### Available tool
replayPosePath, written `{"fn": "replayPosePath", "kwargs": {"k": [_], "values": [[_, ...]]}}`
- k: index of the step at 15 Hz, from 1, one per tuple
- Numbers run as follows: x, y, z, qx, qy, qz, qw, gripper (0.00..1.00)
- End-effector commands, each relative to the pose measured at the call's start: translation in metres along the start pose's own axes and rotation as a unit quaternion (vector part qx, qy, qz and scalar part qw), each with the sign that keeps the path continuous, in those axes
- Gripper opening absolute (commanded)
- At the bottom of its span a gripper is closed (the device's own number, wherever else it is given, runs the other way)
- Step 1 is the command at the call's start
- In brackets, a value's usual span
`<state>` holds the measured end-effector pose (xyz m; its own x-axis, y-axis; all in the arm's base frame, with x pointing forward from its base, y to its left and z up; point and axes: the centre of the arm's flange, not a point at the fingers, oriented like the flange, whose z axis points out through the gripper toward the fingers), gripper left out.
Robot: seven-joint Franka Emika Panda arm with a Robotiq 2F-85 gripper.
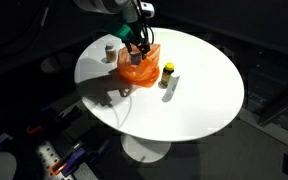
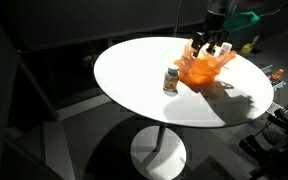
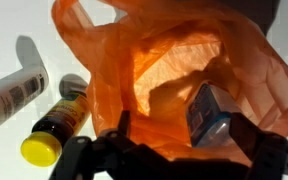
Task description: Remove the blue container from the plastic bag and put it on the table
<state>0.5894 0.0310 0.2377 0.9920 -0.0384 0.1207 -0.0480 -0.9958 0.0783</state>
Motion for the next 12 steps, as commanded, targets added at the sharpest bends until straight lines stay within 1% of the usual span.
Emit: {"fn": "replayPosePath", "kwargs": {"k": [1, 7, 12], "values": [[0.006, -0.003, -0.002, 0.016, 0.010, 0.007, 0.9998, 1.00], [0.009, -0.013, -0.001, 0.040, 0.021, 0.037, 0.9983, 1.00], [0.011, -0.019, 0.005, 0.050, 0.021, 0.056, 0.9970, 1.00]]}}
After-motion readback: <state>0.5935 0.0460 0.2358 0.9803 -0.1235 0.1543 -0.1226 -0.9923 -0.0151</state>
